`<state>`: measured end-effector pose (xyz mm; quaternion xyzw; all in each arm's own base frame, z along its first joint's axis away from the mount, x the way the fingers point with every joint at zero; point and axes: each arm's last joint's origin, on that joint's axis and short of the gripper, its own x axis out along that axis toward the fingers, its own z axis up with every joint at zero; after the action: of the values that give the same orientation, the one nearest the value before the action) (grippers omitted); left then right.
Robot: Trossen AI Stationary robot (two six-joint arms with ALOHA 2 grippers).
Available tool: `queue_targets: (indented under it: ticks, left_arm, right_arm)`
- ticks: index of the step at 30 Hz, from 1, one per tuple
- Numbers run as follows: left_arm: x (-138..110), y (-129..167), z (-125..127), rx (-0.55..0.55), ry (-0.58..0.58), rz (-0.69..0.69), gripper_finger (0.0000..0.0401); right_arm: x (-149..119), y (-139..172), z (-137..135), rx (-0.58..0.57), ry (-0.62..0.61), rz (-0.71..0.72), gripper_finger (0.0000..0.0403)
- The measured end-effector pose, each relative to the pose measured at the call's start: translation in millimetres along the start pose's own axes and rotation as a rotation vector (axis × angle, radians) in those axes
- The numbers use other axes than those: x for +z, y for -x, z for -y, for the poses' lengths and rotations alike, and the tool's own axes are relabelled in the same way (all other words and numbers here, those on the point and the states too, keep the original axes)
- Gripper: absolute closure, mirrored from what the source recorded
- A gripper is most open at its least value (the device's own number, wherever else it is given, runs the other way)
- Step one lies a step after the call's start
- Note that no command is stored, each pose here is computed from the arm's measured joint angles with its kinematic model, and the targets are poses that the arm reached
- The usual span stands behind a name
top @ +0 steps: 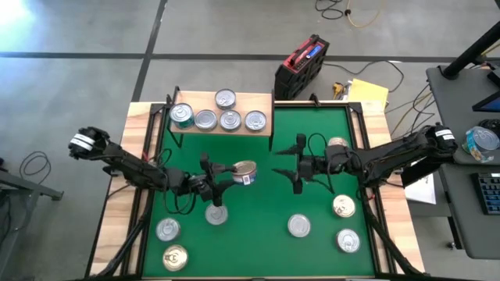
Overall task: Stack canned seafood by type on shelf
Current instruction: Put the top right blue tuna can on the shelf
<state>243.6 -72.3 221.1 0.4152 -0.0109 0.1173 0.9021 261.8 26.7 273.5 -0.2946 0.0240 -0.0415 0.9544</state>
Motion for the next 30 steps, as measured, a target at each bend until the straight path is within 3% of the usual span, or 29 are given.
queue_targets:
  ticks: [12,21,30]
  left_arm:
    - [-9,-10,-6,0.008,-0.059,-0.06,0.0215]
    - [-10,-9,-5,-0.001,-0.029,-0.058,0.0215]
    - [-6,-12,-7,0.0,-0.037,-0.054,0.0214]
  right_arm:
    - [40,-44,16,0.191,0.019,-0.276,0.0112]
    - [42,-71,10,0.266,-0.028,-0.431,0.007]
    - [41,-80,6,0.265,-0.011,-0.415,0.0074]
